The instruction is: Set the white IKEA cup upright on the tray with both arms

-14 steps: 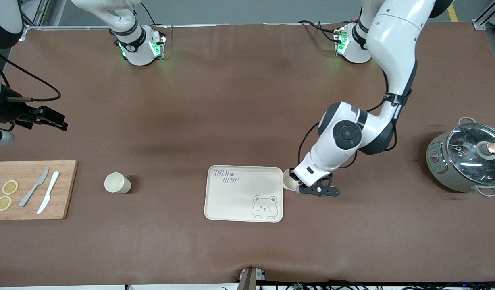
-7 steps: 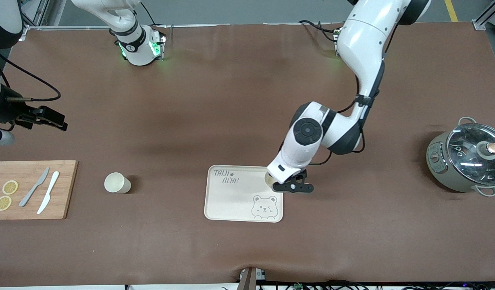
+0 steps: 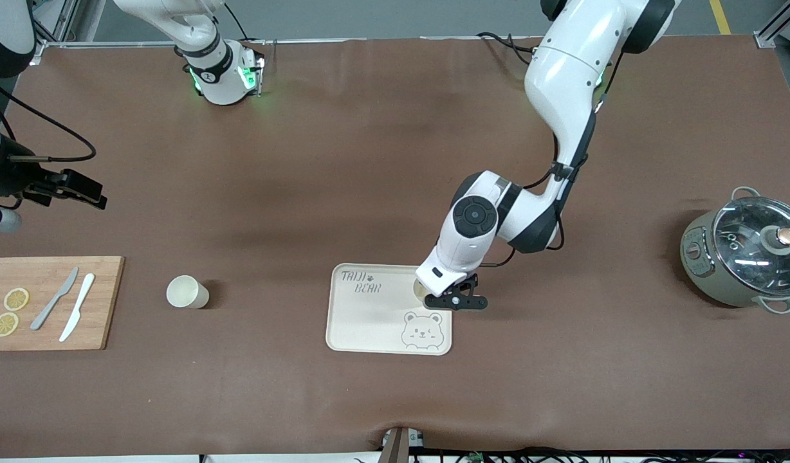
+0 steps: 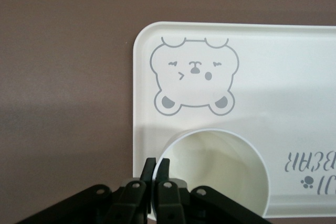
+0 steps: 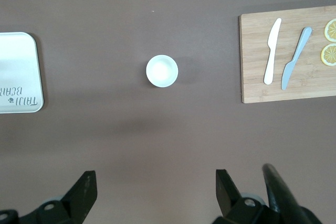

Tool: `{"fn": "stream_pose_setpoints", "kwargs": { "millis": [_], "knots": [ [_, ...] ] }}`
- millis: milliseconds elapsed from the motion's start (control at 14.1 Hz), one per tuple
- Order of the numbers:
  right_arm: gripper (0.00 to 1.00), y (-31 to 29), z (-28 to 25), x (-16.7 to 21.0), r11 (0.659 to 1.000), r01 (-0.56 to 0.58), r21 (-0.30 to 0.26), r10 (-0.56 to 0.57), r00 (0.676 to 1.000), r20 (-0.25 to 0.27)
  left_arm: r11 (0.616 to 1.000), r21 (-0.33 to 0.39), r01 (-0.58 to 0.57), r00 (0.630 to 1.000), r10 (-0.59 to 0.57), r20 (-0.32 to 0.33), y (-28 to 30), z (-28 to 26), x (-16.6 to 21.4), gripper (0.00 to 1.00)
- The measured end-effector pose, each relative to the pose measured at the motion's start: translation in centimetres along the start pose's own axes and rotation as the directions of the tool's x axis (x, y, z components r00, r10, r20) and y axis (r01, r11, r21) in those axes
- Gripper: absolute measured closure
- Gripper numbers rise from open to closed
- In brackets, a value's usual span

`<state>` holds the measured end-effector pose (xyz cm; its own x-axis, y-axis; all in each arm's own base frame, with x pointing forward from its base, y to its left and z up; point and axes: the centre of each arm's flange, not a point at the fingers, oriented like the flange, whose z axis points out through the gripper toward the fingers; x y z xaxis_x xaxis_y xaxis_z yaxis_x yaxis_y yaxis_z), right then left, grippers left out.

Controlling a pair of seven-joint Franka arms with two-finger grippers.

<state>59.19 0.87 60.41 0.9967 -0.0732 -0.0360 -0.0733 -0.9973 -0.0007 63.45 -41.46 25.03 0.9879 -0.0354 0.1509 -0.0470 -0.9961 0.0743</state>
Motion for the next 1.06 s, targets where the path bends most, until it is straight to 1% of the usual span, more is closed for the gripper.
{"fn": "stream_pose_setpoints", "kwargs": {
  "millis": [710, 1065],
  "knots": [
    [0.0, 0.0, 0.0, 0.0, 1.0, 0.0, 0.0, 0.0, 1.0, 0.001, 1.0, -0.007, 0.005, 1.0, -0.005, -0.012, 0.0, 1.1, 0.0, 0.95],
    [0.0, 0.0, 0.1, 0.0, 1.0, 0.0, 0.0, 0.0, 1.0, 0.002, 1.0, -0.02, 0.018, 0.999, -0.019, -0.031, 0.0, 2.1, 0.0, 0.95]
  ]
}}
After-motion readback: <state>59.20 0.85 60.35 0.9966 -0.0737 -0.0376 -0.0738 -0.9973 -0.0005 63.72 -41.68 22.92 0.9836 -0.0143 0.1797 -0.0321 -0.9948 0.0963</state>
